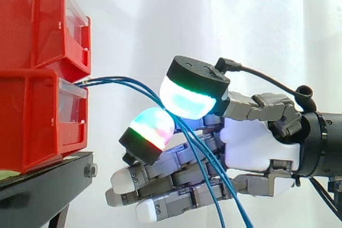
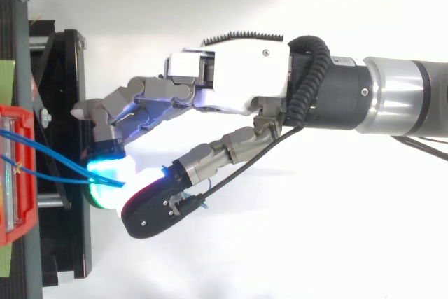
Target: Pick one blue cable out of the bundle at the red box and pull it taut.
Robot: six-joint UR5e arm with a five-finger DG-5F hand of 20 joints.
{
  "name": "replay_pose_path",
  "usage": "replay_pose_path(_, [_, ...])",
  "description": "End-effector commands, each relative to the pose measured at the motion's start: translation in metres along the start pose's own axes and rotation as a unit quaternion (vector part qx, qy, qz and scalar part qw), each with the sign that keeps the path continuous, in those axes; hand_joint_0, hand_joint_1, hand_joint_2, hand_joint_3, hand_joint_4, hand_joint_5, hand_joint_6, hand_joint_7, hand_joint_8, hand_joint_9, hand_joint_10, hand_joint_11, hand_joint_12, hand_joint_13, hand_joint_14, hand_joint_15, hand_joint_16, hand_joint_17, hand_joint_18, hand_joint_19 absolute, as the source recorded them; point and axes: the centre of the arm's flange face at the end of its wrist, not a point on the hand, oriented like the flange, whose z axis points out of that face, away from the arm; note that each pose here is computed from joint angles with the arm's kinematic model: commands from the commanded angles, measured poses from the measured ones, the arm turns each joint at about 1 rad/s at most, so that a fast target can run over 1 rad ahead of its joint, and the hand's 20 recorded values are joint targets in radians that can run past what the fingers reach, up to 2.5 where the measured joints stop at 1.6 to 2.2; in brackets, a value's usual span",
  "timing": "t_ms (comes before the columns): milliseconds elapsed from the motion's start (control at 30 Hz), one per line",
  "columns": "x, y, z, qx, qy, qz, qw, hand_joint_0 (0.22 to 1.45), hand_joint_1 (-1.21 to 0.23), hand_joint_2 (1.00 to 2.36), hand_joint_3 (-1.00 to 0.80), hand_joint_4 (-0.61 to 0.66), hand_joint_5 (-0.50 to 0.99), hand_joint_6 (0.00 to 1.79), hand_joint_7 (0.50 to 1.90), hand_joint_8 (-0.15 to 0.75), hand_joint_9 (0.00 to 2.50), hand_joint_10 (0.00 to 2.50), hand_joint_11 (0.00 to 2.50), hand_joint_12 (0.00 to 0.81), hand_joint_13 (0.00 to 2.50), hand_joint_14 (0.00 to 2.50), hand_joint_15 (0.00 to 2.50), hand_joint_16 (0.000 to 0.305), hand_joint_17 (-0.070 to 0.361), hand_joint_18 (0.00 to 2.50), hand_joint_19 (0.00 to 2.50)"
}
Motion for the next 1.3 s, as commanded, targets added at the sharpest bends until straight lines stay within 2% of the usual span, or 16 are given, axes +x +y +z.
replay_pose_path(0, [-0.0004,0.0005,0.0001,-0.001,0.001,0.001,1.0000,0.56,-0.66,1.01,-0.37,0.16,-0.11,0.78,1.09,0.293,0.68,0.00,0.17,0.378,0.29,0.00,0.00,0.058,0.130,0.32,0.16])
replay_pose_path(100, [0.0008,0.0005,0.0002,-0.001,0.002,0.001,1.0000,0.59,-0.73,1.01,-0.32,0.16,-0.11,0.78,1.11,0.297,0.68,0.00,0.18,0.372,0.29,0.00,0.00,0.057,0.128,0.33,0.16])
replay_pose_path(167, [-0.0004,0.0006,0.0003,-0.002,0.001,0.001,1.0000,0.61,-0.79,1.01,-0.29,0.16,-0.13,0.81,1.06,0.301,0.66,0.01,0.18,0.372,0.29,0.00,0.00,0.057,0.127,0.34,0.15])
replay_pose_path(500, [-0.0007,-0.0006,0.0003,-0.001,-0.001,-0.001,1.0000,0.64,-0.90,1.02,-0.23,0.14,-0.16,0.85,1.02,0.299,0.60,0.01,0.19,0.377,0.28,0.00,0.00,0.057,0.129,0.34,0.11])
replay_pose_path(700, [-0.0008,-0.0009,0.0000,0.001,-0.001,-0.001,1.0000,0.69,-0.95,1.02,-0.28,0.15,-0.19,0.87,0.96,0.291,0.54,0.00,0.19,0.379,0.24,0.00,0.00,0.058,0.131,0.32,0.08])
replay_pose_path(867, [0.0015,0.0004,0.0001,0.000,0.000,-0.001,1.0000,0.70,-1.00,1.00,-0.50,0.17,-0.21,0.88,0.89,0.282,0.47,0.00,0.18,0.379,0.20,0.00,0.00,0.059,0.133,0.29,0.08])
replay_pose_path(1000, [0.0003,0.0003,0.0001,0.000,-0.001,-0.001,1.0000,0.57,-0.94,1.00,-0.50,0.19,-0.21,0.87,0.88,0.292,0.48,0.00,0.18,0.383,0.22,0.00,0.00,0.060,0.134,0.31,0.10])
replay_pose_path(1033, [0.0003,0.0003,0.0001,0.000,-0.001,-0.001,1.0000,0.54,-0.88,1.00,-0.50,0.21,-0.20,0.86,0.88,0.311,0.51,0.00,0.18,0.391,0.23,0.00,0.00,0.061,0.138,0.32,0.11])
replay_pose_path(1133, [0.0015,-0.0004,-0.0005,0.001,0.000,-0.001,1.0000,0.50,-0.81,1.00,-0.50,0.22,-0.18,0.85,0.91,0.332,0.56,0.00,0.18,0.402,0.25,0.00,0.00,0.063,0.143,0.34,0.12])
replay_pose_path(1200, [0.0015,-0.0009,0.0000,0.001,0.000,-0.001,1.0000,0.52,-0.75,1.00,-0.50,0.21,-0.17,0.84,0.93,0.329,0.57,0.00,0.18,0.400,0.26,0.00,0.00,0.063,0.141,0.35,0.13])
replay_pose_path(1267, [0.0015,-0.0009,0.0000,0.001,0.000,-0.001,1.0000,0.58,-0.69,1.00,-0.49,0.20,-0.16,0.84,0.97,0.319,0.61,0.00,0.19,0.384,0.26,0.00,0.00,0.059,0.133,0.34,0.14])
